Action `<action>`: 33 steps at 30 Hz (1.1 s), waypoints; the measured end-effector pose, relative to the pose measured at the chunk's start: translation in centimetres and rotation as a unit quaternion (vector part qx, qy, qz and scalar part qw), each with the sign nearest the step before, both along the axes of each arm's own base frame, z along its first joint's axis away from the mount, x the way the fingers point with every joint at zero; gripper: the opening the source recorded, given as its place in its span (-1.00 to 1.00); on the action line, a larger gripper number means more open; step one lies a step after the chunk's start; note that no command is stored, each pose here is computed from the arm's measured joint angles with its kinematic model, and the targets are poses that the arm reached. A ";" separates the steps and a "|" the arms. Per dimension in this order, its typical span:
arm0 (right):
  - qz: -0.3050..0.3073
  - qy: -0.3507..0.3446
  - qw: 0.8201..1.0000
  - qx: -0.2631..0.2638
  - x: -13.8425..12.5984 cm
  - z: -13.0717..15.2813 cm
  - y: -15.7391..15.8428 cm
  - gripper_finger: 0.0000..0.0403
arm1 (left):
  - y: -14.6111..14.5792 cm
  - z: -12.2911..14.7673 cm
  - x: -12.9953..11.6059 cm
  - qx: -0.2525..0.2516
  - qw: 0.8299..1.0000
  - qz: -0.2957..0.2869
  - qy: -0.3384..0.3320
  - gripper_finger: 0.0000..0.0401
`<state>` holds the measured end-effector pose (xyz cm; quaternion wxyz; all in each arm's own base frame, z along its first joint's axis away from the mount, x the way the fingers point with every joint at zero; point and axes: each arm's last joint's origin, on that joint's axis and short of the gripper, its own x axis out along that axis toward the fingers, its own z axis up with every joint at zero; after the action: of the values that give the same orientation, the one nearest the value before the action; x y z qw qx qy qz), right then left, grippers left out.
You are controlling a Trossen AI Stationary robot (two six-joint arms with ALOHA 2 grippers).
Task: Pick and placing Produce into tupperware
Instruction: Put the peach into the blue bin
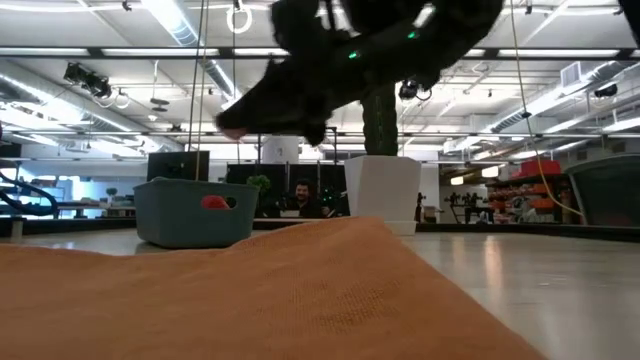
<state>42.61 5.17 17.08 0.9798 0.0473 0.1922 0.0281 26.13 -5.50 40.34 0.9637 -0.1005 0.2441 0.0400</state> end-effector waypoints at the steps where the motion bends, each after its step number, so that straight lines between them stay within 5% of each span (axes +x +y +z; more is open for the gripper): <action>1: 0.000 -0.001 1.000 -0.004 0.7 -0.3 -0.1 -0.67 | 0.0 0.0 0.0 0.000 1.000 0.001 -0.001 -0.96; 6: 0.012 -0.018 1.000 -0.015 4.3 -0.2 0.0 -0.54 | 0.0 0.0 -0.1 0.001 1.000 0.001 0.002 -0.90; 13: 0.009 0.074 0.996 -0.041 7.3 -0.2 0.1 -0.21 | 0.0 -0.4 -0.2 0.006 1.000 -0.001 0.025 -0.86; 22: -0.043 0.097 0.992 -0.065 7.1 1.0 -0.3 0.01 | -0.1 -0.4 -0.3 -0.016 1.000 0.009 0.026 -0.95; 27: 0.029 0.089 0.995 -0.036 7.0 0.8 2.3 -0.02 | -0.3 -0.3 -0.5 -0.017 1.000 0.003 0.023 -0.93; 33: 0.082 0.065 0.992 -0.066 6.8 0.5 5.8 -0.04 | -0.3 -0.4 -0.5 -0.013 1.000 0.005 0.028 -0.88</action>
<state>49.40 10.96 17.63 0.9607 -0.0312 0.2599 0.0923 25.62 -5.80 39.89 0.9550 -0.1133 0.2706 0.0447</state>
